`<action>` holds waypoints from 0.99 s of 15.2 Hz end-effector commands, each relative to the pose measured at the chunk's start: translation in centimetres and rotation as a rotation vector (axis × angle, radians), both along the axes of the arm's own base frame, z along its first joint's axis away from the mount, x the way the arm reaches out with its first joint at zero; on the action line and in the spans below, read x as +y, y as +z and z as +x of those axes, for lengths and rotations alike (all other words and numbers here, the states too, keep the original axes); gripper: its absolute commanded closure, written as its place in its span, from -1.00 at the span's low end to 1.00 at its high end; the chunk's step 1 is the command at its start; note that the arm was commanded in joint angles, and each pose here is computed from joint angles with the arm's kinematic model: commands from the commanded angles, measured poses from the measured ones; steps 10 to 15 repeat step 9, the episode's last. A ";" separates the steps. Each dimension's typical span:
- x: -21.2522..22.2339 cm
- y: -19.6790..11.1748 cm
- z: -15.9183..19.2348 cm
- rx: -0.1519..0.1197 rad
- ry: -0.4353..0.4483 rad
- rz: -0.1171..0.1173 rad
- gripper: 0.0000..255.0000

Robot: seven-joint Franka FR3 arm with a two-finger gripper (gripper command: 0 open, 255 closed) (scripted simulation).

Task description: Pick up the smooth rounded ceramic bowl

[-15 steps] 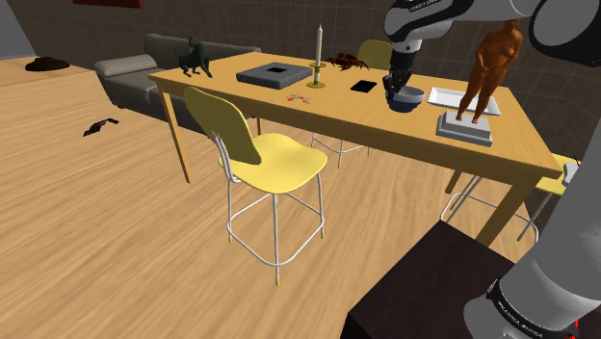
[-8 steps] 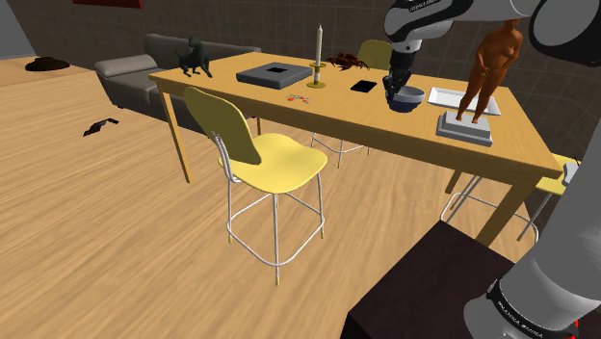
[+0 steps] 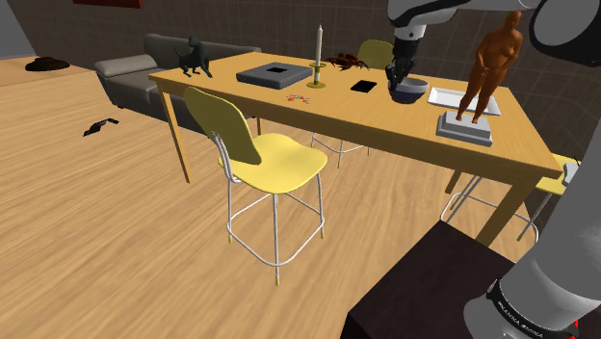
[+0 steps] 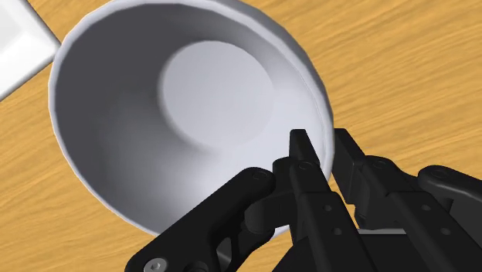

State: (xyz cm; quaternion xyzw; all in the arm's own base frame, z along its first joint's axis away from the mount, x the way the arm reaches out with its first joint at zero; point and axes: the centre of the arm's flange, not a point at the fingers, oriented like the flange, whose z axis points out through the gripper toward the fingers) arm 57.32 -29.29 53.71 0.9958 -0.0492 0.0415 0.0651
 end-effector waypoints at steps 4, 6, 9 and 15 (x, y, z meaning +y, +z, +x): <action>0.0 2.7 0.0 0.000 0.000 0.000 1.00; 0.0 3.7 0.0 0.000 0.000 0.000 1.00; 0.0 4.3 0.0 0.000 0.000 0.000 1.00; 0.0 4.3 0.0 0.000 0.000 0.000 1.00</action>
